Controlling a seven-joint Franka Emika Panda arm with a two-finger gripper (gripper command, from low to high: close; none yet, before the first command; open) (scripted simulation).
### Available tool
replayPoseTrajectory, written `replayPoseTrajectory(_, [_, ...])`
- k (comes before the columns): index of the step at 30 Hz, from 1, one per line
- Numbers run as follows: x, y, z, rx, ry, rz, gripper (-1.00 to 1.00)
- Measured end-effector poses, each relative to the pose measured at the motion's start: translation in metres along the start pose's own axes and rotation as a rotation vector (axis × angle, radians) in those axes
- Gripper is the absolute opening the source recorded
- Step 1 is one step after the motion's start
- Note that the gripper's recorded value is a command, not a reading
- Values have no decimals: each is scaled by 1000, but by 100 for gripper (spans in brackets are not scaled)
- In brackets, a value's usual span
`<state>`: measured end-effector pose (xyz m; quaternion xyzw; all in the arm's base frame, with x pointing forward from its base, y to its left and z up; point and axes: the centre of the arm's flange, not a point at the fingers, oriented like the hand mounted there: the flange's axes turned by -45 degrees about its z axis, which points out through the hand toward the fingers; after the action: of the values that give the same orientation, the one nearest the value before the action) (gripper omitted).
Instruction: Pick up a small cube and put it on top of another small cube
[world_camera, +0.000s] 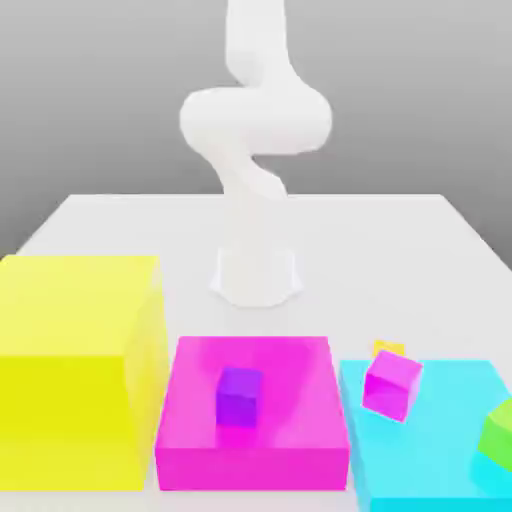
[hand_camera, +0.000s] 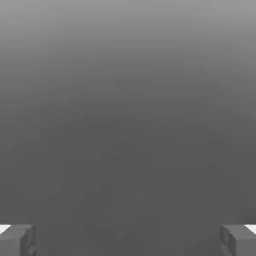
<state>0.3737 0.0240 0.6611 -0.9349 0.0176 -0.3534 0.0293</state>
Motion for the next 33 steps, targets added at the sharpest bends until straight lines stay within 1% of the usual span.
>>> replayPoseTrajectory(5, [-60, -56, 118, 53, -192, 87, 0])
replayPoseTrajectory(10, [-156, -108, 205, 44, -383, 153, 0])
replayPoseTrajectory(14, [-258, -139, 254, -13, -536, 194, 0])
replayPoseTrajectory(18, [-380, -148, 278, -128, -679, 221, 0])
replayPoseTrajectory(20, [-405, -144, 288, -155, -700, 232, 0])
replayPoseTrajectory(26, [-444, -144, 320, -155, -711, 226, 0])
replayPoseTrajectory(27, [-449, -143, 326, -155, -712, 226, -100])
replayPoseTrajectory(33, [-452, -142, 328, -155, -710, 226, -100])
